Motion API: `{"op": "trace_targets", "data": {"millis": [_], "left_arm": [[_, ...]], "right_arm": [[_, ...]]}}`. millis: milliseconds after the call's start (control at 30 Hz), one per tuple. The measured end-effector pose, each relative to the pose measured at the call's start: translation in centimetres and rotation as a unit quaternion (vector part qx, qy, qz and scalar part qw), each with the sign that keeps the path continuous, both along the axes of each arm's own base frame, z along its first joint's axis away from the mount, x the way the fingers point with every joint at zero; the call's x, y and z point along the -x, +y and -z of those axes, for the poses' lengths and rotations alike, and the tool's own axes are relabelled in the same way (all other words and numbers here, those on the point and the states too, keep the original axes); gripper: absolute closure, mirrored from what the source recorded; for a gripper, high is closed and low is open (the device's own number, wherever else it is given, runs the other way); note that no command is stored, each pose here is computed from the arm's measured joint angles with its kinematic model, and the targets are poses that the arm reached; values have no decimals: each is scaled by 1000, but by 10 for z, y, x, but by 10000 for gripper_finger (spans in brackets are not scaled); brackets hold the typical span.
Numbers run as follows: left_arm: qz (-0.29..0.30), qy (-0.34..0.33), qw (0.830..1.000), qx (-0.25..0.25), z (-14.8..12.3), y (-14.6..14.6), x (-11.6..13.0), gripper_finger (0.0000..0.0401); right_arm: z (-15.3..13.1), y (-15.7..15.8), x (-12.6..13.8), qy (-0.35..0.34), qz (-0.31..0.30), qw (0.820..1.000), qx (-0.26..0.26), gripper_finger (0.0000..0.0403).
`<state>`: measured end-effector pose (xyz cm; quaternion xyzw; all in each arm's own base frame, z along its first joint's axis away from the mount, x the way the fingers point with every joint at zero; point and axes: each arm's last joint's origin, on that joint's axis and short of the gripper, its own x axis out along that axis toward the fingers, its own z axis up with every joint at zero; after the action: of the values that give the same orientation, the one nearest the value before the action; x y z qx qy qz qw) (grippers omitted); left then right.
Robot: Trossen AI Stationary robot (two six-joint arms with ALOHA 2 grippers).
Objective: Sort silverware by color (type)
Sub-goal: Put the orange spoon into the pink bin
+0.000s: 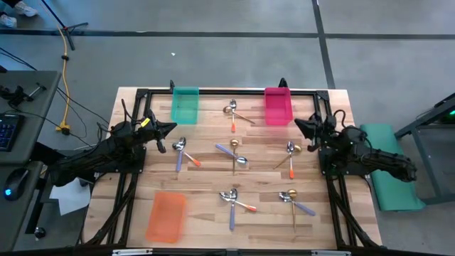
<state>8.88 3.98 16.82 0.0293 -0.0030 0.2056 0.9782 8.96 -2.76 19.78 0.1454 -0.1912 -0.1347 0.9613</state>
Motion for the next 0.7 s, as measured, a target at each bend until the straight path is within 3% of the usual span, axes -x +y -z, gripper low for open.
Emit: {"op": "trace_targets", "data": {"millis": [333, 533, 700], "left_arm": [[0, 0, 1000, 0, 0, 0, 0, 401], [0, 0, 1000, 0, 0, 0, 0, 401], [0, 0, 1000, 0, 0, 0, 0, 401]], "right_arm": [[9, 13, -24, 76, -74, 994, 0, 402], [-7, 31, -44, 86, -108, 989, 43, 402], [-31, 42, -70, 108, -109, 988, 22, 402]]}}
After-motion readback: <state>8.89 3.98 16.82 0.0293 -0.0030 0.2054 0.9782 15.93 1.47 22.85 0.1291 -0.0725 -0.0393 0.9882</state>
